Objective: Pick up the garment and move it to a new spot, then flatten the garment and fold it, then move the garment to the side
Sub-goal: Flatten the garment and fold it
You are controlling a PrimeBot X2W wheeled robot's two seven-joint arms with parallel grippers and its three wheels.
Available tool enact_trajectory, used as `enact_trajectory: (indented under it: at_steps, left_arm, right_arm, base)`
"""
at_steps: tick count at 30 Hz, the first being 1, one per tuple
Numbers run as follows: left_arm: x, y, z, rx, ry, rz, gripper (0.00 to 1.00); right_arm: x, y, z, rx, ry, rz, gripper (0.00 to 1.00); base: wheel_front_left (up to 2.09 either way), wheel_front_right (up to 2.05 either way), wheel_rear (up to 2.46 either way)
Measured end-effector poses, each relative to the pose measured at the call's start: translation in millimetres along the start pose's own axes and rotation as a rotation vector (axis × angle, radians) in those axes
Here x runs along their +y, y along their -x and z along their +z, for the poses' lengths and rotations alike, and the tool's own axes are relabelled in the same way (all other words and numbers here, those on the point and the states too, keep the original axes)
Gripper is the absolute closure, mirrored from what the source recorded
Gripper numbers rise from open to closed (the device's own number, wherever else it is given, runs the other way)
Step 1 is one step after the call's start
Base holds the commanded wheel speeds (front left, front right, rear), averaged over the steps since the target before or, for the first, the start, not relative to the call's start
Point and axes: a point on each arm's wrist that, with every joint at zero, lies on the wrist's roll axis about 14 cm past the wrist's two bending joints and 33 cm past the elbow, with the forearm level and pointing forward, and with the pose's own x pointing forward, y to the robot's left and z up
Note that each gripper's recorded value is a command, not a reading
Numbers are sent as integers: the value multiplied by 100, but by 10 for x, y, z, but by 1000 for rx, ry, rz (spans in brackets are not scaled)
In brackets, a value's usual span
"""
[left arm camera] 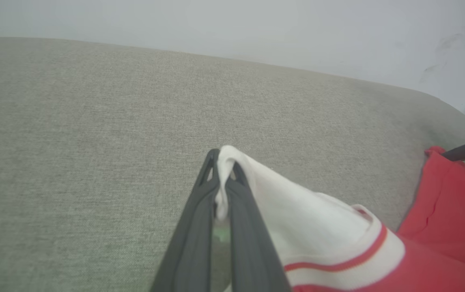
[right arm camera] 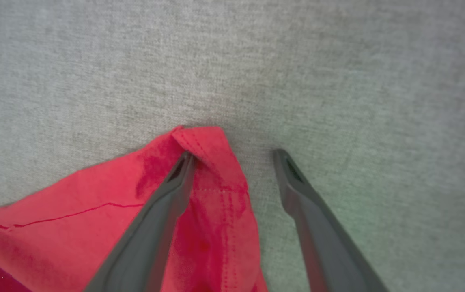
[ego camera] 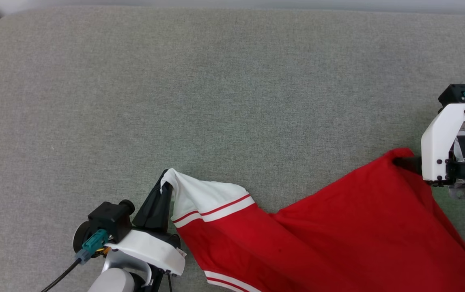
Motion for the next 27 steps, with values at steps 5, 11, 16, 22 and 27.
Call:
enact_trajectory:
  at_steps: [5,11,16,22,27]
  left_arm:
    - [10,5,9,-5,1,2,100]
    - [7,81,68,-13,-15,-2,100]
    - [-52,176,191,-14,-63,-46,100]
    - [-160,199,553,-86,-29,-96,100]
    - [-251,99,950,-183,-4,-106,100]
  right_arm:
    - [22,35,-15,2,-3,9,100]
    - [122,185,14,-80,31,16,100]
    - [34,488,106,-229,57,-29,100]
    - [-124,876,89,-367,39,-92,100]
    - [-134,1265,221,-525,33,-118,100]
  base:
    - [0,0,0]
    - [0,0,0]
    - [0,0,0]
    - [0,0,0]
    - [0,0,0]
